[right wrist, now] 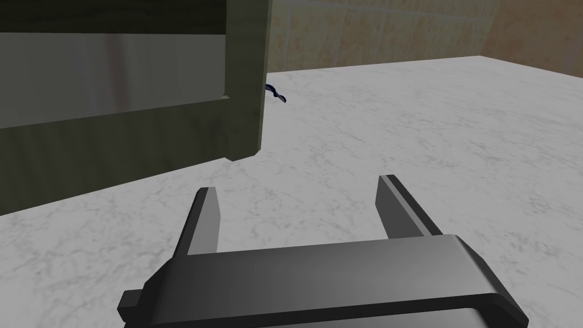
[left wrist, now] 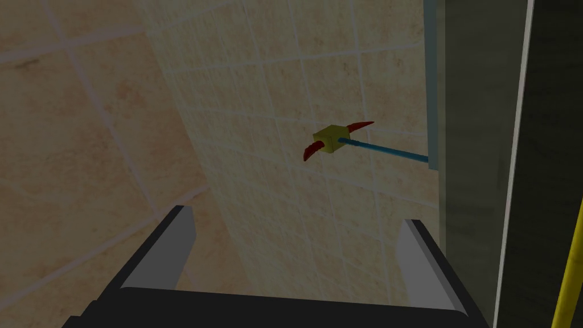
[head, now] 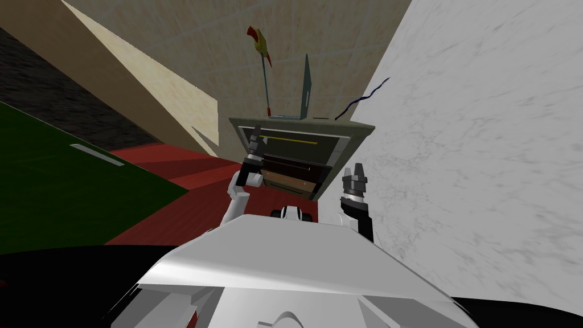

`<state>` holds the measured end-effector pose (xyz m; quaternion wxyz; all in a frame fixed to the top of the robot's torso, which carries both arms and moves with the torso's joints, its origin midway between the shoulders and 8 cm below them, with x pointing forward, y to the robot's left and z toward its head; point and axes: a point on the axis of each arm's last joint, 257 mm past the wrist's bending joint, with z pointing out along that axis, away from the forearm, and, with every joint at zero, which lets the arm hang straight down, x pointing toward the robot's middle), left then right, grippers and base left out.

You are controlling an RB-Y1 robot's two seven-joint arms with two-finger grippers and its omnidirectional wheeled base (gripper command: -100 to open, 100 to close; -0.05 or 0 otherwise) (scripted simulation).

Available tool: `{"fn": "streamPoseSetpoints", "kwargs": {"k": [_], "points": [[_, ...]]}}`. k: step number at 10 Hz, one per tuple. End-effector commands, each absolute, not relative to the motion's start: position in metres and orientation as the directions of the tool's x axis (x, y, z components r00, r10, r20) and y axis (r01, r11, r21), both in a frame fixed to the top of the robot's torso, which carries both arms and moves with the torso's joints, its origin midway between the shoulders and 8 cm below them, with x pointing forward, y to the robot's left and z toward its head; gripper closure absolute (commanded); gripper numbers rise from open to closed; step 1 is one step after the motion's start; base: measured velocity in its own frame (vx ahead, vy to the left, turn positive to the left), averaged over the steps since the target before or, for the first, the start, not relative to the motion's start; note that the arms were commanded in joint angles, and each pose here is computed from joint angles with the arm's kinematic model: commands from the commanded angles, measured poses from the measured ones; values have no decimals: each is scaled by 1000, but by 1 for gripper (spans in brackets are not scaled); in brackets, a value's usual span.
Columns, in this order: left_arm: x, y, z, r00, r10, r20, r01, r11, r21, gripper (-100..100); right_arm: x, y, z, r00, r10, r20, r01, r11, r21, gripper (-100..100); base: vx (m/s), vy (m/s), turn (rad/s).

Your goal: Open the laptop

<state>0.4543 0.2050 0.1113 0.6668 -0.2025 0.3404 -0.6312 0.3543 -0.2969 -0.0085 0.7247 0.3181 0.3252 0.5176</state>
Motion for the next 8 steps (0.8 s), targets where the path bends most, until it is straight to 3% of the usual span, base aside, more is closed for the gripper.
{"fn": "streamPoseSetpoints", "kwargs": {"k": [1,8], "points": [[467,195,130,-40,-979,-202,702,116,-703,-100,354,-297,-9,253,957,-142,-543,262,798,0,33,-17,-18],[497,173,171,-59,-977,-207,679,112,-726,-100,354,-297,-8,253,957,-142,-543,262,798,0,30,-18,-19]]}}
